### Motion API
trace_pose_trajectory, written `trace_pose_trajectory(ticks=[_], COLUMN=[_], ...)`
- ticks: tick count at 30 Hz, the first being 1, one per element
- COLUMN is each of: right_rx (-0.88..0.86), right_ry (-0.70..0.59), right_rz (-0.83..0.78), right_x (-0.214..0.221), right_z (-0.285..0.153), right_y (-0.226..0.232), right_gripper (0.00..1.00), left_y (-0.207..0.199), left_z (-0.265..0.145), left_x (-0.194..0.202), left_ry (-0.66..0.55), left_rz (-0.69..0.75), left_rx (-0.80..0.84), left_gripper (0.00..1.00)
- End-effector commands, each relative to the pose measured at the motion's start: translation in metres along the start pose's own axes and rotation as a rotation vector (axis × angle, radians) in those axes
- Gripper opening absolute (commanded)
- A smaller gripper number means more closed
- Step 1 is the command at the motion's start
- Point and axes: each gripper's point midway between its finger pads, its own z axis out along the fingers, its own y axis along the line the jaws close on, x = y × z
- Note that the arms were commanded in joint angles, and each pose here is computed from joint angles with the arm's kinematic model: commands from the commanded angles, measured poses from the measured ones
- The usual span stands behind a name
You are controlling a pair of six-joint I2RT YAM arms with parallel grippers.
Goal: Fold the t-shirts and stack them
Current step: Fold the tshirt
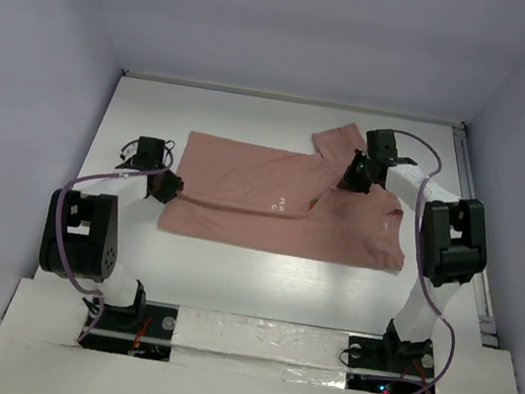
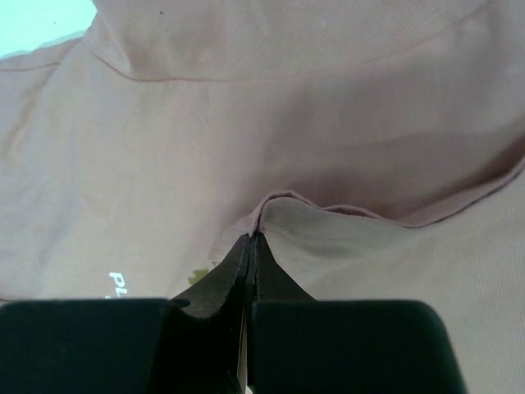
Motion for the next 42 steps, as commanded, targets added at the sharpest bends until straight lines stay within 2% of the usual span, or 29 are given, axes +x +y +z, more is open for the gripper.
trace_pose_trajectory(ticks=[1, 5, 6, 7, 9, 10, 11, 12, 13, 14, 16, 17, 18, 19, 20, 21, 22, 23, 24, 25, 28, 32, 35, 37, 39, 42], right_rx=[0.044, 0.015, 0.007, 0.0, -0.023, -0.034, -0.052, -0.075, -0.087, -0.095, -0.111, -0.126, -0.155, -0.161, -0.192, -0.192, -0.186, -0.189, -0.187, -0.179, -0.166, -0.092, -0.037, -0.01, 0.006, 0.007], right_ry=[-0.044, -0.057, -0.06, -0.064, -0.07, -0.078, -0.09, -0.105, -0.117, -0.121, -0.157, -0.179, -0.17, -0.145, -0.125, -0.098, -0.038, -0.014, 0.014, 0.053, 0.089, 0.107, 0.132, 0.145, 0.161, 0.193], right_rz=[-0.065, -0.078, -0.079, -0.08, -0.089, -0.091, -0.095, -0.103, -0.11, -0.117, -0.124, -0.124, -0.118, -0.108, -0.118, -0.122, -0.139, -0.146, -0.139, -0.137, -0.133, -0.121, -0.11, -0.096, -0.084, -0.079], right_x=[-0.019, -0.025, -0.027, -0.03, -0.035, -0.039, -0.044, -0.049, -0.052, -0.053, -0.058, -0.058, -0.048, -0.026, -0.009, 0.009, 0.045, 0.06, 0.075, 0.1, 0.125, 0.142, 0.156, 0.167, 0.176, 0.192], right_z=[0.001, 0.007, 0.007, 0.007, 0.005, 0.002, -0.003, -0.011, -0.017, -0.024, -0.048, -0.056, -0.062, -0.069, -0.071, -0.07, -0.067, -0.065, -0.064, -0.062, -0.059, -0.047, -0.041, -0.041, -0.044, -0.055], right_y=[0.001, 0.012, 0.015, 0.017, 0.029, 0.033, 0.039, 0.045, 0.049, 0.052, 0.057, 0.058, 0.063, 0.052, 0.057, 0.053, 0.046, 0.044, 0.041, 0.033, 0.024, -0.002, -0.021, -0.033, -0.04, -0.047], right_gripper=[0.0, 0.03, 0.06, 0.16, 0.25, 0.32, 0.36, 0.42, 0.58, 0.66, 0.72, 0.7, 0.61, 0.22, 0.05, 0.0, 0.0, 0.0, 0.0, 0.0, 0.0, 0.0, 0.0, 0.0, 0.0, 0.0], left_y=[-0.015, -0.013, -0.014, -0.013, -0.016, -0.018, -0.021, -0.027, -0.033, -0.04, -0.05, -0.063, -0.064, -0.069, -0.07, -0.074, -0.082, -0.083, -0.083, -0.081, -0.07, -0.042, -0.008, 0.019, 0.031, 0.027], left_z=[-0.006, -0.006, -0.005, -0.005, -0.006, -0.007, -0.01, -0.014, -0.023, -0.029, -0.045, -0.05, -0.051, -0.056, -0.055, -0.056, -0.059, -0.059, -0.059, -0.058, -0.052, -0.039, -0.023, -0.02, -0.021, -0.036], left_x=[-0.02, -0.026, -0.027, -0.03, -0.035, -0.036, -0.039, -0.045, -0.052, -0.052, -0.052, -0.034, -0.018, -0.003, 0.032, 0.05, 0.063, 0.077, 0.097, 0.11, 0.116, 0.12, 0.121, 0.139, 0.144, 0.138], left_ry=[-0.048, -0.053, -0.05, -0.052, -0.057, -0.062, -0.069, -0.085, -0.115, -0.135, -0.176, -0.155, -0.135, -0.109, -0.049, -0.02, -0.004, 0.017, 0.049, 0.067, 0.078, 0.09, 0.144, 0.234, 0.263, 0.266], left_rz=[-0.019, -0.037, -0.036, -0.044, -0.051, -0.052, -0.05, -0.034, -0.019, 0.015, 0.089, 0.141, 0.172, 0.183, 0.233, 0.253, 0.252, 0.27, 0.307, 0.331, 0.355, 0.37, 0.326, 0.325, 0.329, 0.321], left_rx=[0.029, 0.027, 0.026, 0.022, 0.028, 0.034, 0.044, 0.058, 0.079, 0.085, 0.097, 0.128, 0.138, 0.168, 0.188, 0.214, 0.254, 0.264, 0.274, 0.268, 0.243, 0.169, 0.091, 0.045, 0.029, 0.034], left_gripper=[0.28, 0.31, 0.35, 0.43, 0.47, 0.61, 0.65, 0.67, 0.69, 0.7, 0.7, 0.69, 0.69, 0.69, 0.67, 0.62, 0.57, 0.55, 0.48, 0.3, 0.15, 0.13, 0.12, 0.12, 0.13, 0.13])
